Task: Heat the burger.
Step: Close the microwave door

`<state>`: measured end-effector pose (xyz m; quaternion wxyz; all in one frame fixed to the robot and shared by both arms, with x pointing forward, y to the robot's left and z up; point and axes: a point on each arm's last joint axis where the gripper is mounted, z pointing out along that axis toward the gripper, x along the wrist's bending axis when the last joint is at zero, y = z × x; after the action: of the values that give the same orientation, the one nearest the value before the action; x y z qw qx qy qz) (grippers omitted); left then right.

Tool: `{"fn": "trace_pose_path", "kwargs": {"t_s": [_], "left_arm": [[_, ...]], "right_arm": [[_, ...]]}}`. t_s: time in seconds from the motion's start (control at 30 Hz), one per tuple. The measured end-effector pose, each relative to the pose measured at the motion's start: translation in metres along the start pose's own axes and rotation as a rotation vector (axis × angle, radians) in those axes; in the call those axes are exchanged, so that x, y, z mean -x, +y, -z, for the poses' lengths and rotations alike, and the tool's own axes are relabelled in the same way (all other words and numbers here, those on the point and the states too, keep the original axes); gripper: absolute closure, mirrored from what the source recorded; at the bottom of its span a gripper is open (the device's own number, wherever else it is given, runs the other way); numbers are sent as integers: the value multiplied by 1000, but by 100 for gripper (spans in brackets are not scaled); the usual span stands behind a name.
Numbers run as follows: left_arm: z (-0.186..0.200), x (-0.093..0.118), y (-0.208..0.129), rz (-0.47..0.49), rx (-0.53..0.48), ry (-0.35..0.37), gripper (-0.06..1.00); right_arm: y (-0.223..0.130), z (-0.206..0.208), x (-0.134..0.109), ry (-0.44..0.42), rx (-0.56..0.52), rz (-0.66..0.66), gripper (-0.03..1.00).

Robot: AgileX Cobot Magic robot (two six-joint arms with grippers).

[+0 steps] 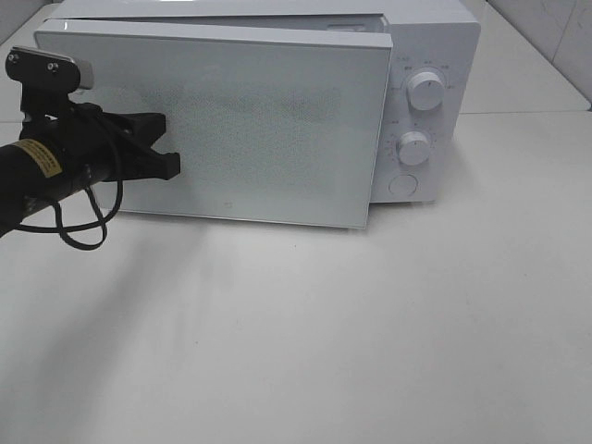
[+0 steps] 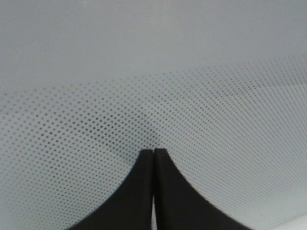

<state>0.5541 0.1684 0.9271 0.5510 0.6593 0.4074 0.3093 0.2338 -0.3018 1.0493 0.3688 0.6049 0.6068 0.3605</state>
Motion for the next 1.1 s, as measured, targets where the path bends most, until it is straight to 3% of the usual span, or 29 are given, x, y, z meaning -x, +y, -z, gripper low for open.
{"fn": "trace_pose_path", "kwargs": {"t_s": [0.47,0.73,1.1], "left_arm": [[-25,28,-4,-11,-7,-24,94],[-49,59,0,-80,-17,-109,94],[-69,85,8,-86,-8,-92,94]], "right_arm": [[0,0,0,0,0,0,59],[0,0,0,0,0,0,59],[0,0,0,0,0,0,59]]}}
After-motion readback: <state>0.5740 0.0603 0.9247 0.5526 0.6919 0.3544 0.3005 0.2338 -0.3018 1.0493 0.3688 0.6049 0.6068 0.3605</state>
